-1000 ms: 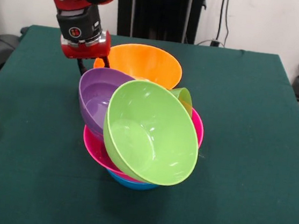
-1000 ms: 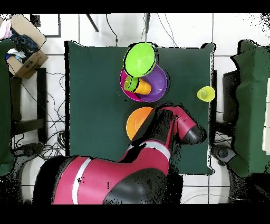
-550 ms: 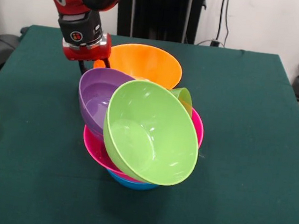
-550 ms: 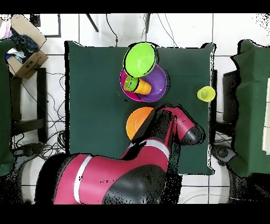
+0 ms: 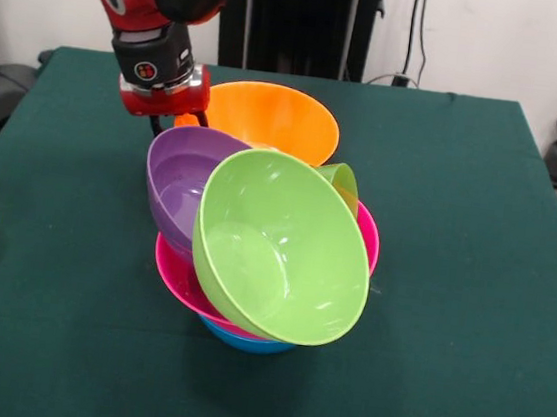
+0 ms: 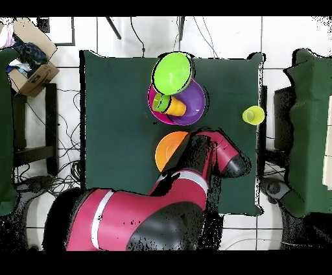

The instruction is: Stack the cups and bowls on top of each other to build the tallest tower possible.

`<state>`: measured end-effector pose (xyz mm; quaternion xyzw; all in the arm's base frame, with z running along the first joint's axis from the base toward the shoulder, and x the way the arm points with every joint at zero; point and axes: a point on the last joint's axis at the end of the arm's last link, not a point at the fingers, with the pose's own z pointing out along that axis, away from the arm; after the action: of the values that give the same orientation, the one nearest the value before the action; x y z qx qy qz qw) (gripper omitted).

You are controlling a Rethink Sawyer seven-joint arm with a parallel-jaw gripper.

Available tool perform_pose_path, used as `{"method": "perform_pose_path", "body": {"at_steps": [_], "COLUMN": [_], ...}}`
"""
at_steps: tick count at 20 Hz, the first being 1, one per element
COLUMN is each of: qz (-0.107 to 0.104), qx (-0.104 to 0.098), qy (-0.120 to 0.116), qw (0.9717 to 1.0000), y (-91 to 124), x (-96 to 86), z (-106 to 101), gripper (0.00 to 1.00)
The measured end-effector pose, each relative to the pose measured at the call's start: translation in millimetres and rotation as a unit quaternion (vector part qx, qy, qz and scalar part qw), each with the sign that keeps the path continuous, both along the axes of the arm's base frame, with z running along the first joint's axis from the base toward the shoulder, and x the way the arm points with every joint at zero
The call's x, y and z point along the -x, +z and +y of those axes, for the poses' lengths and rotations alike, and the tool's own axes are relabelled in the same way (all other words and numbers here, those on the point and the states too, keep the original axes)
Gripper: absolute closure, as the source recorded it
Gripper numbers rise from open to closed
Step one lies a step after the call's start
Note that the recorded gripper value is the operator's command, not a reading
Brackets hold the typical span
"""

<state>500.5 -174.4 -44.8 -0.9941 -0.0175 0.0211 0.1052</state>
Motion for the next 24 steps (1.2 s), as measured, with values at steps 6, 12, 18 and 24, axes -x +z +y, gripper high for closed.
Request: {"method": "perform_pose_path", "body": {"at_steps": [6, 12, 18, 24], "qz": [0.000, 0.000, 0.000, -0.001], "qx": [-0.004, -0.004, -0.004, -0.004], "qy": [0.001, 0.001, 0.001, 0.000], "qw": [1.0000, 1.0000, 1.0000, 1.0000], "y": [-2.6, -2.6, -2.6, -2.7], "x": [-1.1, -1.1, -1.1, -1.0], "z": [3.8, 3.8, 3.8, 3.4], "gripper": [0.00, 0.00, 0.00, 0.00]}}
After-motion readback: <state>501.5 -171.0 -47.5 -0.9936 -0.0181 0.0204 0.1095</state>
